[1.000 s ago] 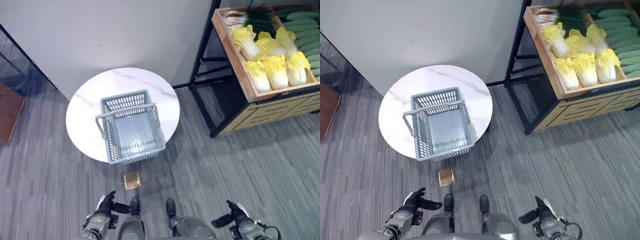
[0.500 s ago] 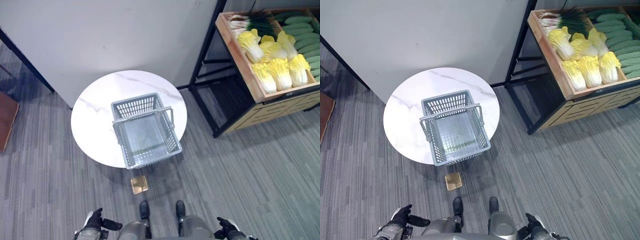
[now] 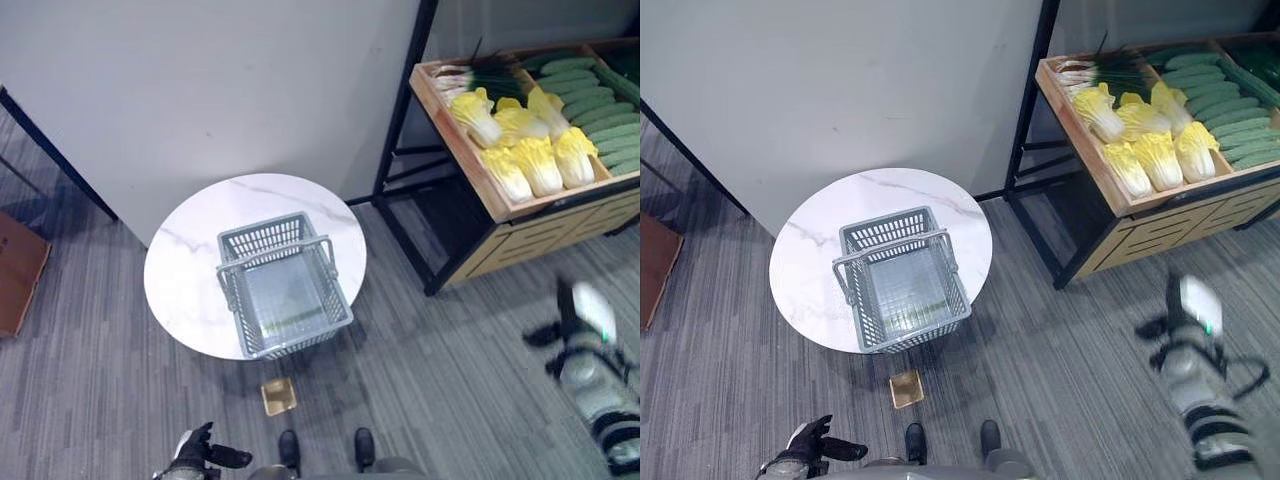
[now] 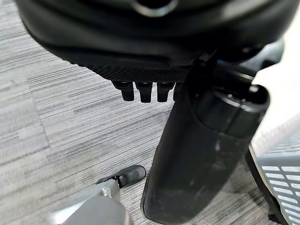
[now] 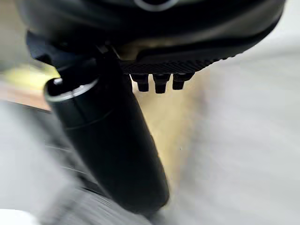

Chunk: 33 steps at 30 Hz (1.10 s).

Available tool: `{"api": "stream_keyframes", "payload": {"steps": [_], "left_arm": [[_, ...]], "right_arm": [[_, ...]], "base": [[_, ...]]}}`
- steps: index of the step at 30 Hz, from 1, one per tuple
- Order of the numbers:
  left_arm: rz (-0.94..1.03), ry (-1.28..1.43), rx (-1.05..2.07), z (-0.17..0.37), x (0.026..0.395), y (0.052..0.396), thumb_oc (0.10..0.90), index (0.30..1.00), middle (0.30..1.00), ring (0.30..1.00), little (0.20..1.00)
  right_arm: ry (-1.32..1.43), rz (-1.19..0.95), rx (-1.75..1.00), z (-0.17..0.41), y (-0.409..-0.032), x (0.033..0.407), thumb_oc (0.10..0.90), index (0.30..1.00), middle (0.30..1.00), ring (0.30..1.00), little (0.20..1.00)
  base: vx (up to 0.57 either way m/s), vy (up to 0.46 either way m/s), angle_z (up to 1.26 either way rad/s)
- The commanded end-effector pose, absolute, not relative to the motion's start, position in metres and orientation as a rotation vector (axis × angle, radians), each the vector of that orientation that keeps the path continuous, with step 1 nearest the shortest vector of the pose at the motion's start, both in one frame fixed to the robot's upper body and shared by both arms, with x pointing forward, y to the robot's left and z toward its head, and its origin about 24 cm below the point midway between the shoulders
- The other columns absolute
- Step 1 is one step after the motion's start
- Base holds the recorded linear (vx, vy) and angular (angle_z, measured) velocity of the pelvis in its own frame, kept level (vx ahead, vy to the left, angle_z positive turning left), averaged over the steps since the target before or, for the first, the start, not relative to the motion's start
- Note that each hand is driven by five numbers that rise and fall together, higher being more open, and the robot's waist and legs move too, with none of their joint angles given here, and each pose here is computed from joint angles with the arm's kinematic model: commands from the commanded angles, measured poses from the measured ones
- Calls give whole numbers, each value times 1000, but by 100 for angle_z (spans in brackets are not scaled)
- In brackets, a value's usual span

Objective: Get the vegetables into the basket

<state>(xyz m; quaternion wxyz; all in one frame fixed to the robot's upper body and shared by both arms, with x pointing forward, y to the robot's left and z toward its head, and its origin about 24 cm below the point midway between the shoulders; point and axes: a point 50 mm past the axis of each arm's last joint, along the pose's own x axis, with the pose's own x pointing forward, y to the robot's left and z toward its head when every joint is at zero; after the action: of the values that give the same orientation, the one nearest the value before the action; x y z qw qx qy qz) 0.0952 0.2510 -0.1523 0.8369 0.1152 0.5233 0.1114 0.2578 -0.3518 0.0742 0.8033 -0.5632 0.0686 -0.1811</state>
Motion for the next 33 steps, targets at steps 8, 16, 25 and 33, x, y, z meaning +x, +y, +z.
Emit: {"api": "stream_keyframes", "payload": {"steps": [8, 16, 25, 33], "left_arm": [[216, 1177, 354, -155, 95, 257, 900, 1000, 1000, 1000, 1000], [253, 1171, 364, -154, 97, 258, 900, 1000, 1000, 1000, 1000], [276, 1097, 373, -148, 114, 262, 900, 1000, 1000, 1000, 1000], [257, 1038, 377, -143, 130, 260, 900, 1000, 1000, 1000, 1000]], "right_arm": [[-535, -16, -1378, 169, -224, 333, 900, 1000, 1000, 1000, 1000], [-761, 171, -1196, 212, -131, 355, 900, 1000, 1000, 1000, 1000], [-734, 194, -1260, 228, -115, 374, 900, 1000, 1000, 1000, 1000], [-694, 186, -1260, 228, -111, 383, 900, 1000, 1000, 1000, 1000]], "base": [[30, -24, 23], [-9, -6, 5], [-11, -3, 9], [0, 7, 2]]}}
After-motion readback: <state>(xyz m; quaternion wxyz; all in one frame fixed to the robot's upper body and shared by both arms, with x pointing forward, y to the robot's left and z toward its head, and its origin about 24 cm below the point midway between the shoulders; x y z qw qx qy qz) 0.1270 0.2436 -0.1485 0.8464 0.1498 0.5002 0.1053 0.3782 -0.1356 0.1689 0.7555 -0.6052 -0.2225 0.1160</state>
